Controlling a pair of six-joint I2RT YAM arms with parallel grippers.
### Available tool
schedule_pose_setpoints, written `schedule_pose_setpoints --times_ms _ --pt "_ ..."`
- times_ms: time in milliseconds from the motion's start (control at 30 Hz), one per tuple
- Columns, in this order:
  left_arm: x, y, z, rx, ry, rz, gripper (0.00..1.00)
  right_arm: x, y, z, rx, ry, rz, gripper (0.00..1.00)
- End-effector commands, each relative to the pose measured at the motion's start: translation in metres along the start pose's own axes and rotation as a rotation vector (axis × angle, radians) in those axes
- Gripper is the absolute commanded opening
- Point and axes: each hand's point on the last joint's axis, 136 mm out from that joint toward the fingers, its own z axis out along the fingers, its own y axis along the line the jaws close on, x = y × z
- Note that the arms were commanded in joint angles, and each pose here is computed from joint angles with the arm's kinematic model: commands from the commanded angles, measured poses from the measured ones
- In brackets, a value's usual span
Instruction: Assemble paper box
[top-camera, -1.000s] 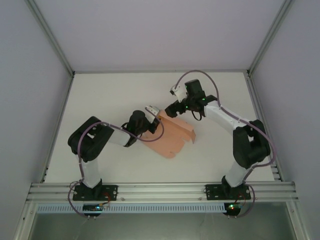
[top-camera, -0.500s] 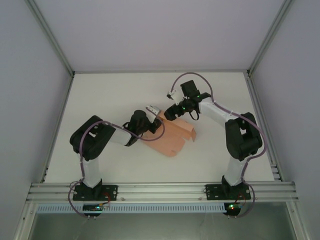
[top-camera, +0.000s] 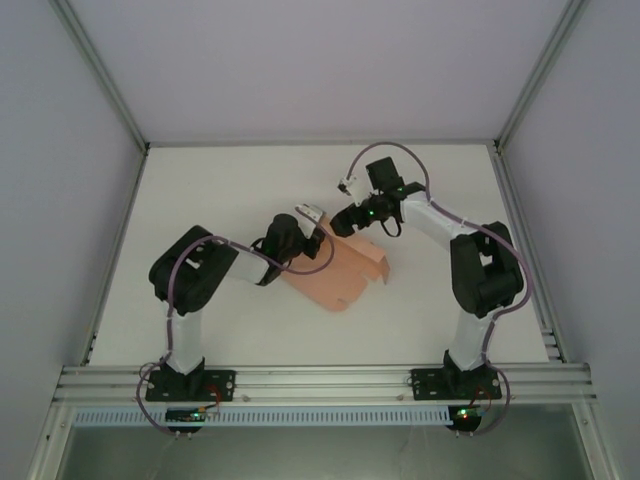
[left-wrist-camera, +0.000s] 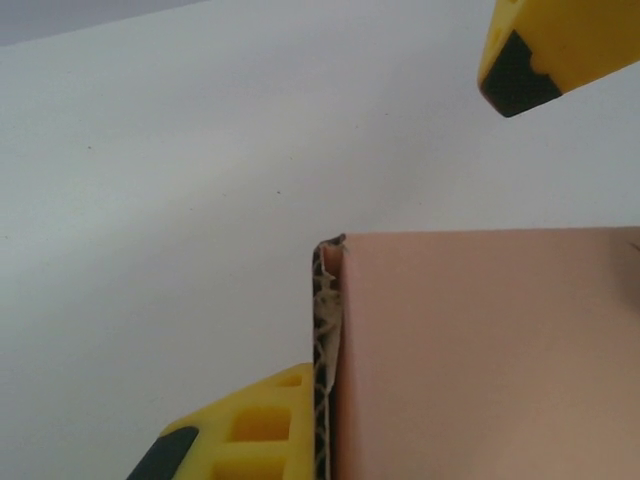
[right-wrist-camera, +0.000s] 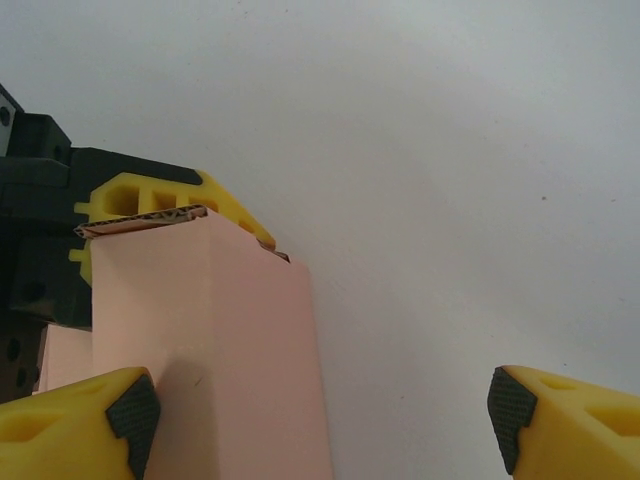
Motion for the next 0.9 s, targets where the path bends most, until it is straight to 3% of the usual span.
schedule_pose_setpoints --times_ms 0,133,267,500,633,867 --pt "-0.017 0.023 -0.016 -0.120 -0.049 -0.050 0.00 0.021 -0.005 -0.028 0.068 0.026 0.097 0.89" --pt "-0.024 0.038 -0.033 -0.205 -0.031 -0.111 0.00 0.014 -0.004 -0.077 0.150 -0.123 0.175 0.99" --pt "-0.034 0.041 -0.049 -0.234 -0.009 -0.188 0.00 0.021 -0.006 -0.111 0.264 -0.190 0.175 0.99" --pt "-0.041 0.040 -0.069 -0.246 0.006 -0.201 0.00 0.022 -0.012 -0.124 0.348 -0.248 0.195 0.99" --pt "-0.041 0.045 -0.069 -0.289 0.082 -0.226 0.00 0.028 0.004 -0.116 0.264 -0.210 0.138 0.96" --pt "-0.041 0.047 -0.064 -0.170 0.108 -0.271 0.00 0.035 0.052 -0.109 -0.021 -0.286 0.027 0.93"
